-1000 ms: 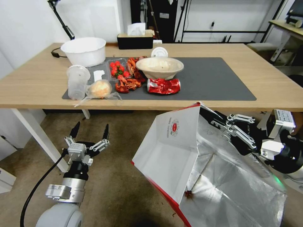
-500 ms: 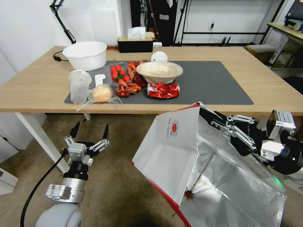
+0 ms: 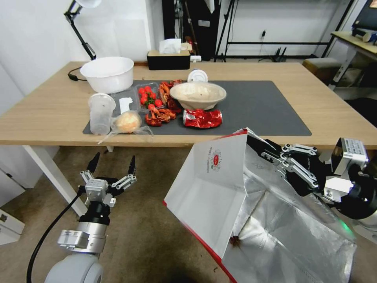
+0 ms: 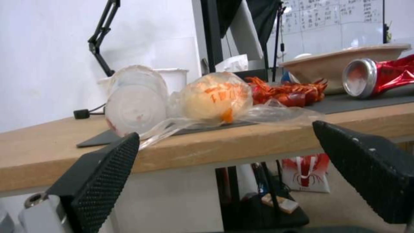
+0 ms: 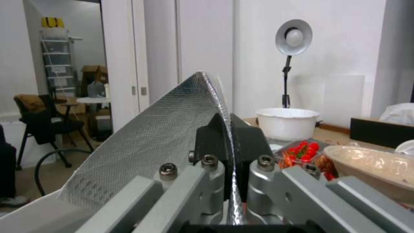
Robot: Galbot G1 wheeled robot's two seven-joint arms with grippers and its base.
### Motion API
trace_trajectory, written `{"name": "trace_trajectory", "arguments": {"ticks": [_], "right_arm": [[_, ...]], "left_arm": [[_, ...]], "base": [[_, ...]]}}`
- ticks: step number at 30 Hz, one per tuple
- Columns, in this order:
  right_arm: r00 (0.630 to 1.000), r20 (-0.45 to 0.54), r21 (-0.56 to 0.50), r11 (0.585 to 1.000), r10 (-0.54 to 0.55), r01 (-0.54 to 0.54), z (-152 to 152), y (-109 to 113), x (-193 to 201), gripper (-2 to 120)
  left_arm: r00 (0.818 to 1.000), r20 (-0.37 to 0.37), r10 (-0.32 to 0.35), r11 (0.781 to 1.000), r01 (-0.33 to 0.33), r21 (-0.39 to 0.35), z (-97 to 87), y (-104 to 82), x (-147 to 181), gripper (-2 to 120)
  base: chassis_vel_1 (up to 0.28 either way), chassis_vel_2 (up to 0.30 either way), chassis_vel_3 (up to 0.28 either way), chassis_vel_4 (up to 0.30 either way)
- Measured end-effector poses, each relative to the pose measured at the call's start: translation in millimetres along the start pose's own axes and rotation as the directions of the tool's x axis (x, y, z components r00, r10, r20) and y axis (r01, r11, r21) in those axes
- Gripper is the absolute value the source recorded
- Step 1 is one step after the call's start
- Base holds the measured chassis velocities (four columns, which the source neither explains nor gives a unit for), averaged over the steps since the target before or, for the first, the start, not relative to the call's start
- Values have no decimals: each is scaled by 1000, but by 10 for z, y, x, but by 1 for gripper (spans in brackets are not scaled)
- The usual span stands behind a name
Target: Pick up the food delivery bag from the floor and place it on the table.
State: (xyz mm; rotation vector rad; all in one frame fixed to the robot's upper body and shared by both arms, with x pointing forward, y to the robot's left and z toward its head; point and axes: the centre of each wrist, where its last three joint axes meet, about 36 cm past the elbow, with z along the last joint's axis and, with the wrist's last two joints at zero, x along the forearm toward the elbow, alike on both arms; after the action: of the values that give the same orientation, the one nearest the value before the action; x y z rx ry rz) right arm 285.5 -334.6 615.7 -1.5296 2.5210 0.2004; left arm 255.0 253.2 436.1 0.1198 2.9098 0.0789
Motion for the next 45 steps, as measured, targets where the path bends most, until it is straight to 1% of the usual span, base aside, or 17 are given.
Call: {"name": "trace_trajectory", "arguments": {"ticks": [30, 45], "right_arm": [[1000, 10, -11, 1000, 17, -17, 49, 1, 14, 0], [1000, 11, -7, 1000, 19, -19, 49, 16, 16, 0]], "left_arm": [[1000, -6, 16, 1000, -16, -4, 19, -15, 8, 100], [1000, -8, 9, 1000, -9, -6, 39, -8, 20, 100]], "base": [[0, 0, 0, 0], [0, 0, 0, 0]]}}
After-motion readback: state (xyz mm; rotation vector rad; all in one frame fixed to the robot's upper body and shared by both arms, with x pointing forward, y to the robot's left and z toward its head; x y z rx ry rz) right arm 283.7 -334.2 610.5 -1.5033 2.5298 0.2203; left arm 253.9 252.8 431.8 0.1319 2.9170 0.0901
